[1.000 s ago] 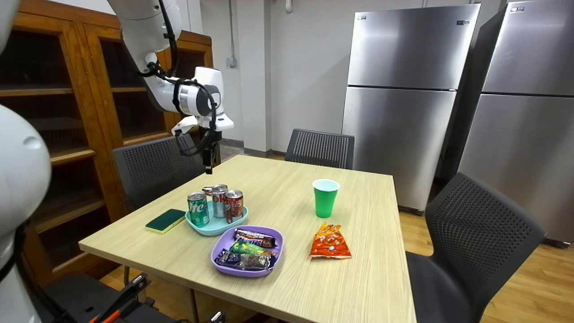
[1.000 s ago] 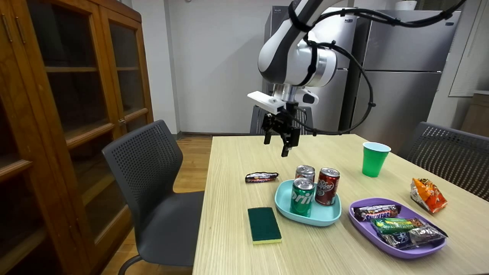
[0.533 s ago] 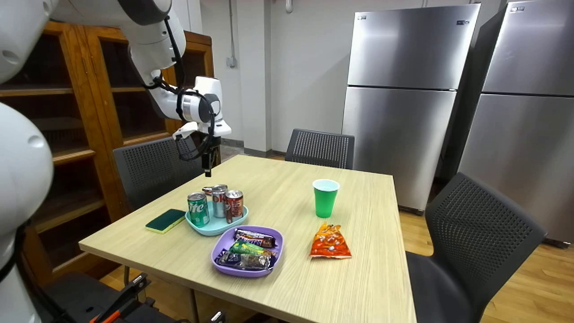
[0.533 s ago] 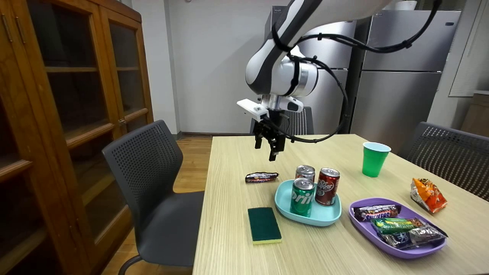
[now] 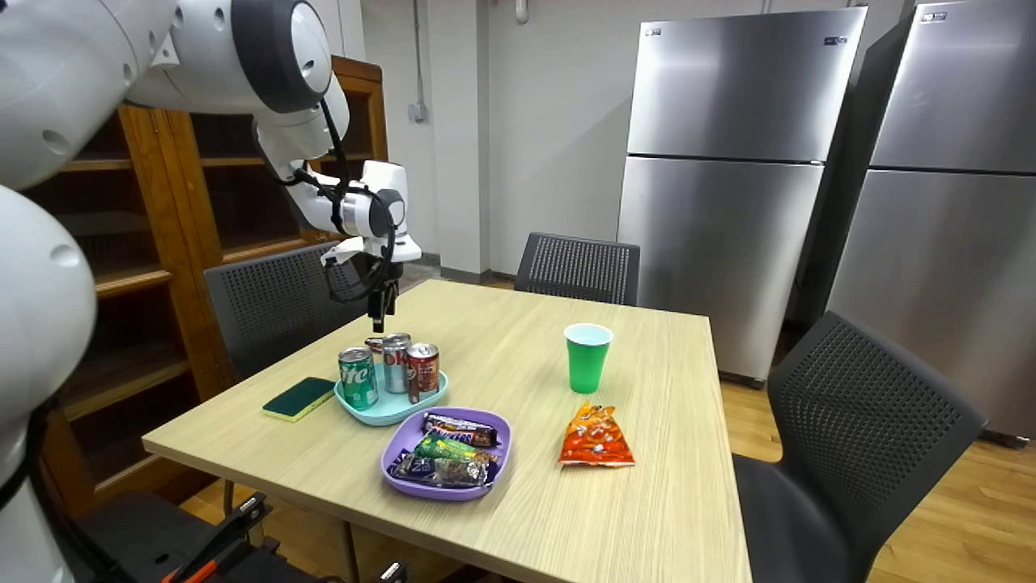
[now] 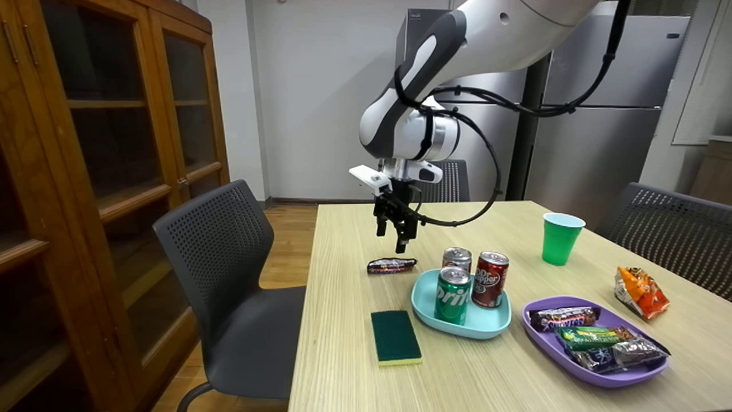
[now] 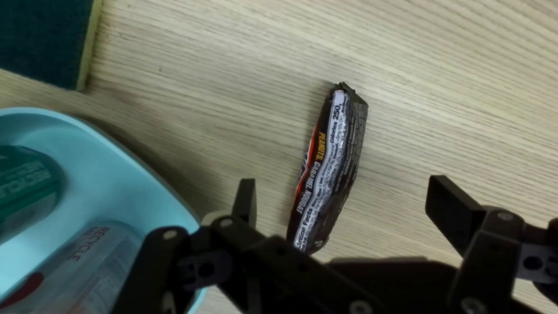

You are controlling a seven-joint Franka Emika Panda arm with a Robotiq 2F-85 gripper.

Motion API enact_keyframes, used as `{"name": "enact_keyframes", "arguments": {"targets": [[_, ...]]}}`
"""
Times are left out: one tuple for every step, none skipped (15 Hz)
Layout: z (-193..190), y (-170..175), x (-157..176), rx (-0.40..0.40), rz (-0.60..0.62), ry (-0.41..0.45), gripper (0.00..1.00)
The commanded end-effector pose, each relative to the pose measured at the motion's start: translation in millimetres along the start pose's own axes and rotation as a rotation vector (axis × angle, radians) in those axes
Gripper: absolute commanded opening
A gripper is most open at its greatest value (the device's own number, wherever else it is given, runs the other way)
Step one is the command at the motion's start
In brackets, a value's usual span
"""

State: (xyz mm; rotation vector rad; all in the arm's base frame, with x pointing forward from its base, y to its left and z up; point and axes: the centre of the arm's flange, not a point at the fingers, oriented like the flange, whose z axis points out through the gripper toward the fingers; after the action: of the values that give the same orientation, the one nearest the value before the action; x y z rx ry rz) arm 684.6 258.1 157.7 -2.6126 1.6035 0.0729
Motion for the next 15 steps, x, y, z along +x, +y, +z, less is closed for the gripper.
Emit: {"name": "enact_keyframes", "arguments": {"targets": [[14,-24,-4,-0.043,0.024,-0.006,1.00],[18,-24,-6,-0.054,0.018,-0.011,1.00],[23,-23,-8,-0.064,0.015,-0.010,1.00],[26,-23,-10,-0.070,0.012,-0.010,1.00],[31,-22,-12,-0.077,0.010,-0.012,1.00],[35,-22,-13,-0.080,0.008,-0.009,1.00],[39,-21,-14,-0.084,0.010,-0.011,1.00],[43,-21,-15,-0.086,0.014,-0.006,1.00],[47,-20,-15,-0.086,0.020,-0.004,1.00],[50,-20,-15,-0.087,0.026,0.000,1.00],[52,-19,-15,-0.081,0.034,-0.002,1.00],[54,-19,-16,-0.082,0.038,-0.001,1.00],[55,-19,-16,-0.081,0.043,0.006,1.00],[56,-19,-16,-0.081,0.047,0.003,1.00],[56,-19,-15,-0.079,0.049,0.003,1.00]]}}
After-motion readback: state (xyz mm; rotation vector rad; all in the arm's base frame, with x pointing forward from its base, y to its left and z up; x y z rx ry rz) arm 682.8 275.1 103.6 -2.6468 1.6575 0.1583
